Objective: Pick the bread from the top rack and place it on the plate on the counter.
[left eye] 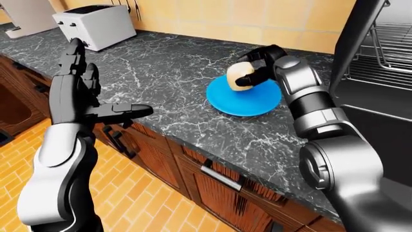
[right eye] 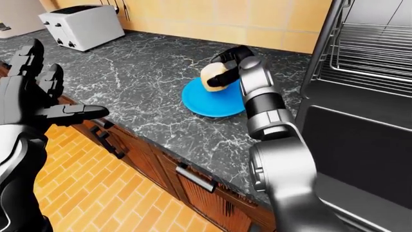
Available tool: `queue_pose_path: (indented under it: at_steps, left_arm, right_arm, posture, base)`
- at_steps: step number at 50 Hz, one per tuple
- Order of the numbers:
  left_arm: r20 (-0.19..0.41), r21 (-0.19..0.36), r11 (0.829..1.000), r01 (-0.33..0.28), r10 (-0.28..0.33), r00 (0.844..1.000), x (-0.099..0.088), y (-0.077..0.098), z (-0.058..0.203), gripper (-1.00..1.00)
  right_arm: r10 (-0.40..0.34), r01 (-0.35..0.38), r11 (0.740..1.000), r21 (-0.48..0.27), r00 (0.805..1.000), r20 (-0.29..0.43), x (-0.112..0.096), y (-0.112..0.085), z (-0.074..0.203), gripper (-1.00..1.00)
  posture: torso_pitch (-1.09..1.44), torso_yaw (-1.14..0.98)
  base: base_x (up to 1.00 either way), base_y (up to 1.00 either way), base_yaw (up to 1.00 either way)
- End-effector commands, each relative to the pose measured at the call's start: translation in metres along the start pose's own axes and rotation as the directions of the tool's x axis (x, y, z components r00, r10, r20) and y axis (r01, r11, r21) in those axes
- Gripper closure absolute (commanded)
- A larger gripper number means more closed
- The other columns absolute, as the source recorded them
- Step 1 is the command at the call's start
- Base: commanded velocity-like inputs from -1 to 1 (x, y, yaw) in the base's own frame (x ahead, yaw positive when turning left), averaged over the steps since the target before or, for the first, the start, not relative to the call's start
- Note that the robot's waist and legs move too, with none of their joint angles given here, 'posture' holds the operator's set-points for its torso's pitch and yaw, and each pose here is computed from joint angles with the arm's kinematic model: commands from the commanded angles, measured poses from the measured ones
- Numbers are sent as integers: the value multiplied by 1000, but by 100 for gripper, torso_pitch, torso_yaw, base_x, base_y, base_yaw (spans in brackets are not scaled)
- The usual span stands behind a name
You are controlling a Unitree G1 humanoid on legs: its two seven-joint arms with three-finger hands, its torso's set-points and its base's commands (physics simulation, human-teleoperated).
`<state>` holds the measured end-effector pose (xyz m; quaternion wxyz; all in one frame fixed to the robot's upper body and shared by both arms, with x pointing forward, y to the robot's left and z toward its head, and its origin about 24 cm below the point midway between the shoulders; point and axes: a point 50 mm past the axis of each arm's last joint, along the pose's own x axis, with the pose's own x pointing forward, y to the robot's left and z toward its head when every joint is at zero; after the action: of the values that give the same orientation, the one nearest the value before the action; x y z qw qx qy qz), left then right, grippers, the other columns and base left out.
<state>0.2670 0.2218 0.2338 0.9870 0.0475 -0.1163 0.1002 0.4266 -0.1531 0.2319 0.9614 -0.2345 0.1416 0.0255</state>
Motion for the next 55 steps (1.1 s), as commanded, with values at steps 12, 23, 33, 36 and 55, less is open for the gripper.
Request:
queue_pose_path:
  at_steps: [12, 23, 33, 36, 55]
  left_arm:
    - [86, 5, 1000, -9, 8, 996, 0, 1, 16, -100]
    - [86, 4, 1000, -12, 12, 996, 0, 2, 15, -100]
    - [82, 4, 1000, -13, 13, 997, 0, 2, 14, -100]
    - [83, 4, 1000, -12, 12, 996, 0, 2, 14, -100]
    - [89, 5, 1000, -2, 2, 996, 3, -2, 20, -100]
  right_arm:
    - [-32, 33, 999, -11, 992, 118, -11, -10, 32, -100]
    - [-30, 31, 999, -9, 991, 128, -13, -10, 36, -100]
    - [-35, 36, 999, -4, 983, 178, -25, -15, 57, -100]
    - [-35, 36, 999, -4, 980, 195, -29, -17, 64, -100]
    - [-65, 60, 998, 25, 948, 313, -67, -26, 102, -100]
  posture:
    - [0, 82]
    - [0, 82]
    - [0, 82]
    - [0, 82]
    - [0, 82]
  base:
    - [0, 0, 0]
    - [0, 0, 0]
    - [0, 0, 0]
    - [0, 0, 0]
    - [0, 0, 0]
